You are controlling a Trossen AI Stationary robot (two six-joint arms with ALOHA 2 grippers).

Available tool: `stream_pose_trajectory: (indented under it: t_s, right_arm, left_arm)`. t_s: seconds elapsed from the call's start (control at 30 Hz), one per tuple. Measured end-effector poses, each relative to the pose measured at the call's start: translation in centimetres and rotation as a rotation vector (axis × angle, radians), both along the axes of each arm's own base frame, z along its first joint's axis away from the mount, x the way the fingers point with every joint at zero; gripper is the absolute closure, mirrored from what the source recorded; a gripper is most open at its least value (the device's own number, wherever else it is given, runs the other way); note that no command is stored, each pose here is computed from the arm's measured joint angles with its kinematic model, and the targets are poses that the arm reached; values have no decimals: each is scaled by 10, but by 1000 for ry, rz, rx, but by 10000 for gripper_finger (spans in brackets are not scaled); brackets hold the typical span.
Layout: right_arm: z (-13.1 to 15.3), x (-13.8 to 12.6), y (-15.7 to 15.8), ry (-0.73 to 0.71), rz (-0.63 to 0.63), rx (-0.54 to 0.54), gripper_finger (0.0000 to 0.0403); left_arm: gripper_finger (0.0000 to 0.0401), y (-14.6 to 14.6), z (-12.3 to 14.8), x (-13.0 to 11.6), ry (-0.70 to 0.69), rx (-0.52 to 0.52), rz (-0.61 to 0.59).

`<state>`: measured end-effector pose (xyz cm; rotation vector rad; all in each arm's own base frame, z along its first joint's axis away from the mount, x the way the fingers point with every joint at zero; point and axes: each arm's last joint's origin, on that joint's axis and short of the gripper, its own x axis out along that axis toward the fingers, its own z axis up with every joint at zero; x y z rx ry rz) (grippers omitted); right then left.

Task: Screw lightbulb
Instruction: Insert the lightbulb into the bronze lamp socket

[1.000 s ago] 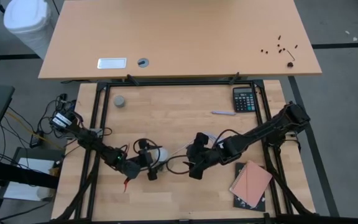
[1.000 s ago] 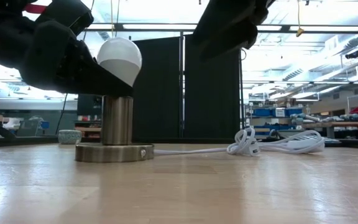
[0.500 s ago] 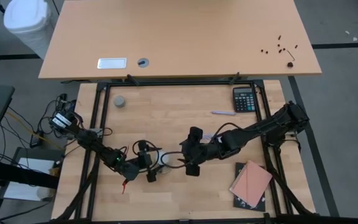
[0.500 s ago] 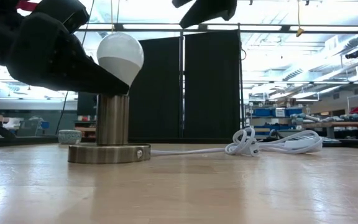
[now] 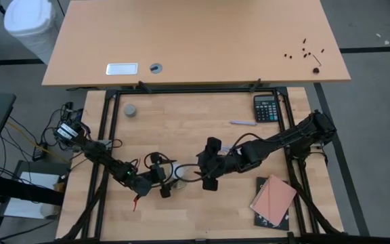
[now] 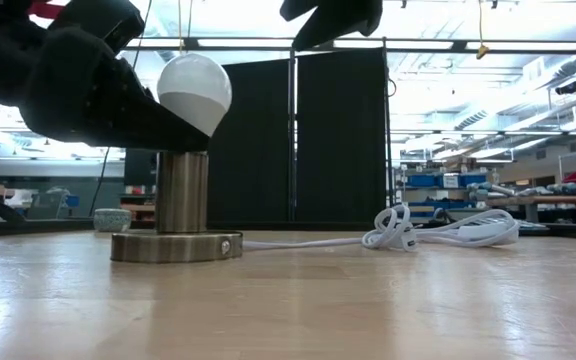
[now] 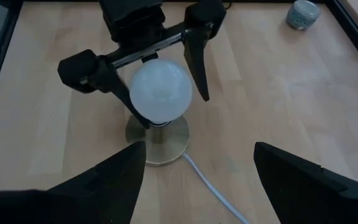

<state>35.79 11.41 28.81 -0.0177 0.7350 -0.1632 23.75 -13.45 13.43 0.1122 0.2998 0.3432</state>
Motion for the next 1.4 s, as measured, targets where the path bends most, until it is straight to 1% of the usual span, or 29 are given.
stream_pose_trajectory:
  t_s: [0.27,0.4,0.5,0.83,0.97,1.17,1.4]
  right_arm:
    - [0,0,0,0,1,0,94]
    - [0,0,0,0,0,0,94]
    - [0,0,0,-1,-2,3,94]
    - [0,-1,3,-1,2,6,94]
    - [0,-1,3,-1,1,7,94]
    - [0,-1,3,1,2,17,94]
    - [-1,-1,1,9,-3,14,94]
  left_arm:
    - [41,-8,0,-4,8,4,-54]
    - [41,-10,-3,-7,40,24,-67]
    - [41,-8,-8,-9,81,24,-55]
    - [41,-1,-17,-14,165,96,4]
    - [41,4,-19,-12,193,79,2]
    - [41,7,-21,-10,211,-16,-2]
    - [65,6,-22,-10,223,-45,-33]
